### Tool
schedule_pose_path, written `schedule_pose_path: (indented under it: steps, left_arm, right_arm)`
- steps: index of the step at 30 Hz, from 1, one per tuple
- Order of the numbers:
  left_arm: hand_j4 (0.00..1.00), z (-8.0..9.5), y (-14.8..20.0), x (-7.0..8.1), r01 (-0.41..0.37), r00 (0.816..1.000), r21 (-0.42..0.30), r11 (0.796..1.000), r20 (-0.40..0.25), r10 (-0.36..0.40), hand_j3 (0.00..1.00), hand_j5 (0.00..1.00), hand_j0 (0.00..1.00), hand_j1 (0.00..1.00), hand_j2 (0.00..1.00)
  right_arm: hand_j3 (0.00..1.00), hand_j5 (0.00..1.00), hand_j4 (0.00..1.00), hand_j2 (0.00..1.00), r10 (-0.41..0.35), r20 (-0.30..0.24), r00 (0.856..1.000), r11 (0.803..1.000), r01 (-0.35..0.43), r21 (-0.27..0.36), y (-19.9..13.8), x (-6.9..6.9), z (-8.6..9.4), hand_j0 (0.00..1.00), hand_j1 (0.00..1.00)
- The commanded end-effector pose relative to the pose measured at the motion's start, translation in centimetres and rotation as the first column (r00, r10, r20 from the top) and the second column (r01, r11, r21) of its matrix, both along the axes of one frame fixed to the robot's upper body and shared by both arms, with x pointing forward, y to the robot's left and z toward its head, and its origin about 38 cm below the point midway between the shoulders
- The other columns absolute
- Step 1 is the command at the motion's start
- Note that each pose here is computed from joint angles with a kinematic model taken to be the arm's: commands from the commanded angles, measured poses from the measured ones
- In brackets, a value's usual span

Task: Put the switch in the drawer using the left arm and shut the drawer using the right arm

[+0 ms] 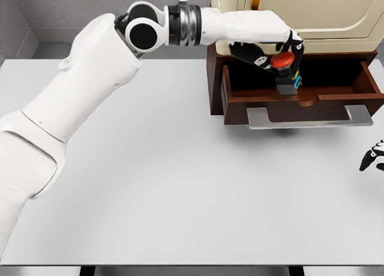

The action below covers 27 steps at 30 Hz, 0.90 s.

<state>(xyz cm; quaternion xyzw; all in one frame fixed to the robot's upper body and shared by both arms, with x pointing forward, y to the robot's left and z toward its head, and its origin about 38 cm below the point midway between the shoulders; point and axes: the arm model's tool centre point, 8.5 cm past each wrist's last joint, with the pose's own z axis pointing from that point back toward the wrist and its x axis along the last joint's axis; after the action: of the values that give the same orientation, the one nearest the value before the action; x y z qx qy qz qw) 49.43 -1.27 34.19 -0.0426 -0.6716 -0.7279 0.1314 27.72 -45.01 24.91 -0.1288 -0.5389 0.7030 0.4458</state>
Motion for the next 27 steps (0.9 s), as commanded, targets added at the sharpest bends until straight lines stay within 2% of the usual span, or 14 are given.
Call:
schedule_pose_path:
  steps: [1, 6, 10, 15, 17, 19, 27]
  left_arm:
    - [0.41, -0.2, -0.8, 0.0, -0.001, 1.0, -0.011, 1.0, -0.018, 0.001, 0.41, 0.41, 0.41, 0.41, 0.41]
    - [0.44, -0.9, -1.0, 0.6, -0.018, 0.999, -0.003, 1.0, -0.041, 0.018, 0.44, 0.44, 0.44, 0.44, 0.44]
    - [0.54, -0.9, -0.9, 0.7, -0.021, 0.999, -0.004, 1.0, -0.042, 0.021, 0.54, 0.54, 0.54, 0.54, 0.54]
    - [0.9, -1.3, -0.6, 1.1, -0.037, 0.997, -0.006, 0.999, -0.063, 0.036, 0.9, 0.9, 0.9, 0.9, 0.9]
    - [0.97, -1.7, -0.2, 1.6, -0.055, 0.996, -0.001, 0.998, -0.076, 0.055, 0.97, 0.97, 0.97, 0.97, 0.97]
    - [1.0, -1.8, 0.0, 1.8, -0.064, 0.995, 0.003, 0.998, -0.082, 0.064, 1.0, 1.0, 1.0, 1.0, 1.0]
    - [1.0, -1.3, -0.1, 1.6, -0.056, 0.996, -0.004, 0.998, -0.071, 0.056, 1.0, 1.0, 1.0, 1.0, 1.0]
  right_arm:
    - [0.5, 0.5, 0.5, 0.5, -0.002, -0.001, 1.0, 1.0, 0.002, 0.005, 0.0, 0.0, 0.1, 0.5, 0.5]
    - [0.5, 0.5, 0.5, 0.5, -0.002, -0.001, 1.0, 1.0, 0.002, 0.005, 0.0, 0.0, 0.0, 0.5, 0.5]
    - [0.5, 0.5, 0.5, 0.5, -0.002, -0.001, 1.0, 1.0, 0.002, 0.005, 0.0, 0.0, 0.0, 0.5, 0.5]
    - [0.5, 0.5, 0.5, 0.5, -0.001, -0.002, 1.0, 1.0, 0.001, 0.004, 0.0, 0.0, 0.0, 0.5, 0.5]
    - [0.5, 0.5, 0.5, 0.5, -0.001, -0.002, 1.0, 1.0, 0.001, 0.004, 0.0, 0.0, 0.0, 0.5, 0.5]
    - [0.5, 0.5, 0.5, 0.5, -0.002, -0.002, 1.0, 1.0, 0.002, 0.005, 0.0, 0.0, 0.0, 0.5, 0.5]
    - [0.5, 0.5, 0.5, 0.5, -0.001, -0.007, 1.0, 1.0, 0.001, 0.002, 0.0, 0.0, -0.1, 0.5, 0.5]
